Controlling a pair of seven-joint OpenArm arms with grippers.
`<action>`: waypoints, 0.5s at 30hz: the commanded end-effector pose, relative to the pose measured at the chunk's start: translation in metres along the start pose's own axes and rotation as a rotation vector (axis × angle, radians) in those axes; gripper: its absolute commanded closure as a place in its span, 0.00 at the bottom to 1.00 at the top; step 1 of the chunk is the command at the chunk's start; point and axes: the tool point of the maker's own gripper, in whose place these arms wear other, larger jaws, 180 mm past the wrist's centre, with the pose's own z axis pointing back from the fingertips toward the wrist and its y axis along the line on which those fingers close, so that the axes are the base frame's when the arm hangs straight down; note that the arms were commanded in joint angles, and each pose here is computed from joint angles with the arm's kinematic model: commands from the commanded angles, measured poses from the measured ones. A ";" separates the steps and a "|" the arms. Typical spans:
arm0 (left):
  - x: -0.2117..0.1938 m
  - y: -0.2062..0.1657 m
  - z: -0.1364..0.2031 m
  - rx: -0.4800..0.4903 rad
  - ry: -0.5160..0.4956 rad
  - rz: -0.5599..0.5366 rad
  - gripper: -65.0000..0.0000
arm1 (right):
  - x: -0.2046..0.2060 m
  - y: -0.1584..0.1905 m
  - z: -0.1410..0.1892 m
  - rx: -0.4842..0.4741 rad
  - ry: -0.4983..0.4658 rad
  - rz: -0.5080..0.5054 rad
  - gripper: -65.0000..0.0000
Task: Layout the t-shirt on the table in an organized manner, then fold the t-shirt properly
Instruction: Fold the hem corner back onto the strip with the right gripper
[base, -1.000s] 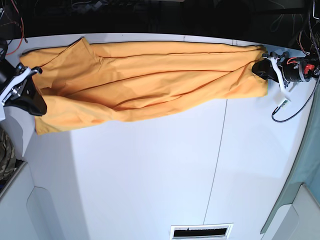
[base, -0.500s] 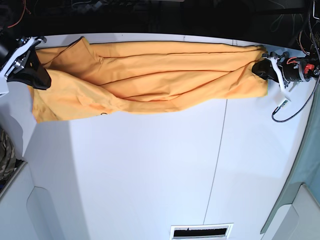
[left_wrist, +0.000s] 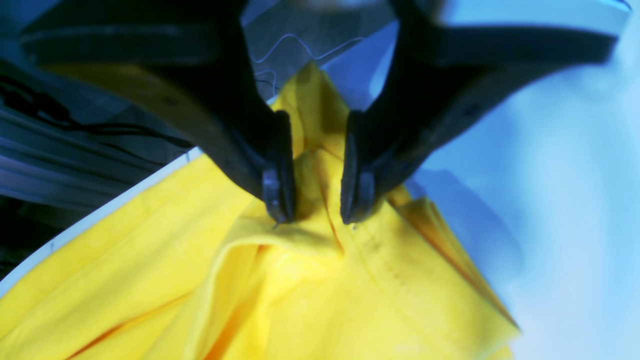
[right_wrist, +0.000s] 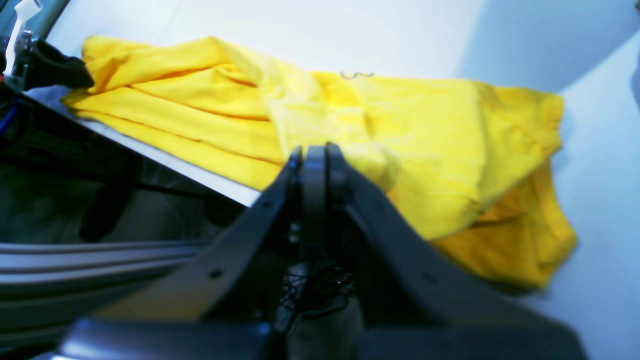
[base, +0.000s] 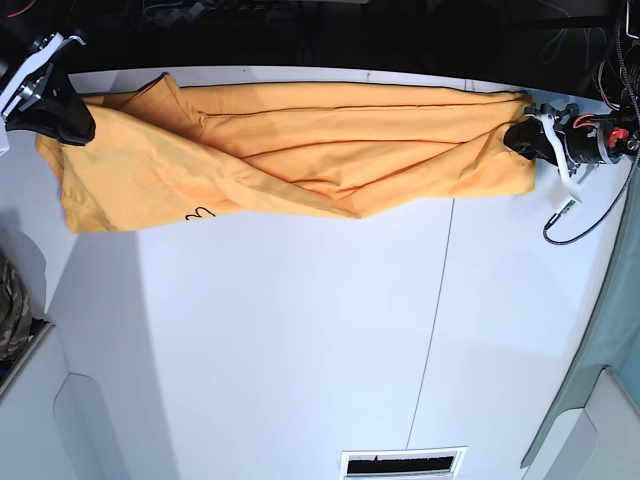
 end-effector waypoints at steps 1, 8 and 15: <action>0.006 0.011 0.009 0.033 -0.002 -0.027 0.69 | 0.011 0.001 0.005 0.002 -0.037 0.022 1.00; 0.008 0.011 0.009 0.033 -0.013 -0.027 0.69 | 0.015 -0.005 0.009 -0.019 -0.052 0.025 1.00; 0.010 0.011 0.009 0.033 -0.021 -0.027 0.69 | 0.025 -0.050 0.000 -0.147 -0.114 0.027 1.00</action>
